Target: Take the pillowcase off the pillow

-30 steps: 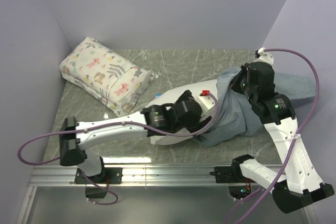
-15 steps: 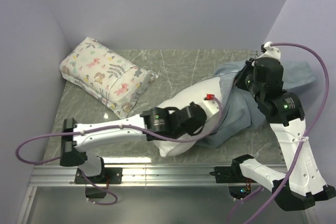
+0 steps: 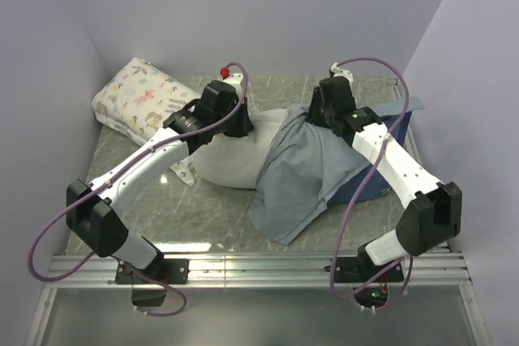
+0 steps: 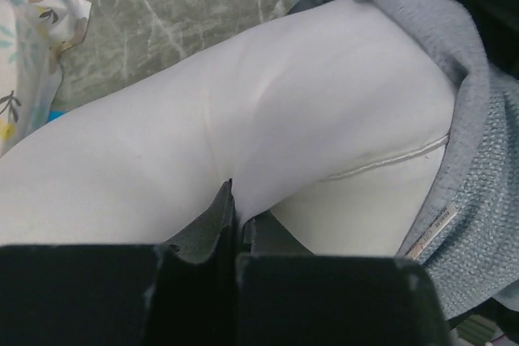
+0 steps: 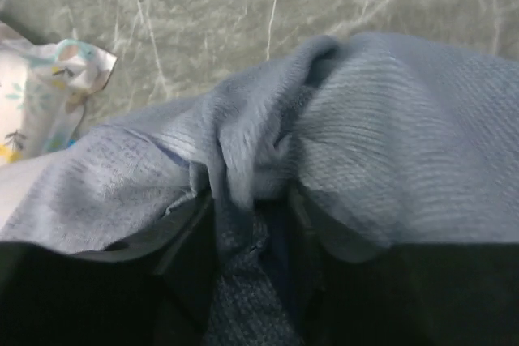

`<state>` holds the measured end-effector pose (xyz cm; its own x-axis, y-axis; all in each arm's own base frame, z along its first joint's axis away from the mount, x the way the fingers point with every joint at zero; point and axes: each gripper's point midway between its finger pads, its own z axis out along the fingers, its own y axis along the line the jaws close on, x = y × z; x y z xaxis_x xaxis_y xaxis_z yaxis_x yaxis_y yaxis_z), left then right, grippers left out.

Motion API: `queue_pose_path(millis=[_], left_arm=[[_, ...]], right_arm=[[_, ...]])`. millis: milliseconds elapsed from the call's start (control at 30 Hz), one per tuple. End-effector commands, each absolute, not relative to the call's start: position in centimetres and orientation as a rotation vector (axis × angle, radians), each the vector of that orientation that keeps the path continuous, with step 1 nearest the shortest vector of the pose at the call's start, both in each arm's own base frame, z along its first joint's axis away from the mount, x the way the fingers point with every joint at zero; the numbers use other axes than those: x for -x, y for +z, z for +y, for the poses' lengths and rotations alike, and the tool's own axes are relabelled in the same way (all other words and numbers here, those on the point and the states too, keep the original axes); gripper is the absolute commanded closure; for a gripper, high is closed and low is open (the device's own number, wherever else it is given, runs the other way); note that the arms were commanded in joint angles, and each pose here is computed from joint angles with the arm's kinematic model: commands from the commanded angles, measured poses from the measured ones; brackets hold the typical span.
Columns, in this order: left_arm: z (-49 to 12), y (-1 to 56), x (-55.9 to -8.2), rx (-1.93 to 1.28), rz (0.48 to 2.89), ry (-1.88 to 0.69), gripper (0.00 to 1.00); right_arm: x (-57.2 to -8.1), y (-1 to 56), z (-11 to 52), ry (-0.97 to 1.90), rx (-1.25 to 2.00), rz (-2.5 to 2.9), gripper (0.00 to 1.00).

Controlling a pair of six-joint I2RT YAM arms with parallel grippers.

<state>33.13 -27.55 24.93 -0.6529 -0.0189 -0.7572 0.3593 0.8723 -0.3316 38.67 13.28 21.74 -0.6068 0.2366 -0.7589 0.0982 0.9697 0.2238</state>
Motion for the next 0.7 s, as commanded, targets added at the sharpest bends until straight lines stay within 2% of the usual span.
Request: queue_pose_path(millis=[0,67,167,300,400,500,667], left_arm=[[-28.3,24.3,-34.0,-0.192,2.232,-0.665,1.0],[-28.2,23.8,-34.9,-0.165,2.245,-0.668,1.0],[-27.7,23.1,-36.3,-0.13,2.262,-0.642,1.0],[-27.2,22.4,-38.1,-0.093,2.274,-0.601,1.0],[-27.2,22.2,-39.3,-0.093,2.278,-0.58,1.0],[-27.3,22.1,-39.9,-0.122,2.286,-0.55,1.0],[-26.7,22.2,-41.2,-0.117,2.277,-0.471,1.0]], right_arm=[[-39.2,24.4,14.4,0.205,-0.187,2.146,0.45],[-39.3,26.9,14.4,0.21,-0.175,2.101,0.36],[-38.5,31.2,13.2,0.199,-0.185,2.011,0.29],[-35.4,36.8,10.8,0.22,-0.241,1.859,0.23],[-33.0,37.9,8.6,0.195,-0.297,1.806,0.19],[-31.3,36.3,5.9,0.148,-0.379,1.796,0.16],[-30.4,27.8,1.4,0.107,-0.539,1.878,0.14]])
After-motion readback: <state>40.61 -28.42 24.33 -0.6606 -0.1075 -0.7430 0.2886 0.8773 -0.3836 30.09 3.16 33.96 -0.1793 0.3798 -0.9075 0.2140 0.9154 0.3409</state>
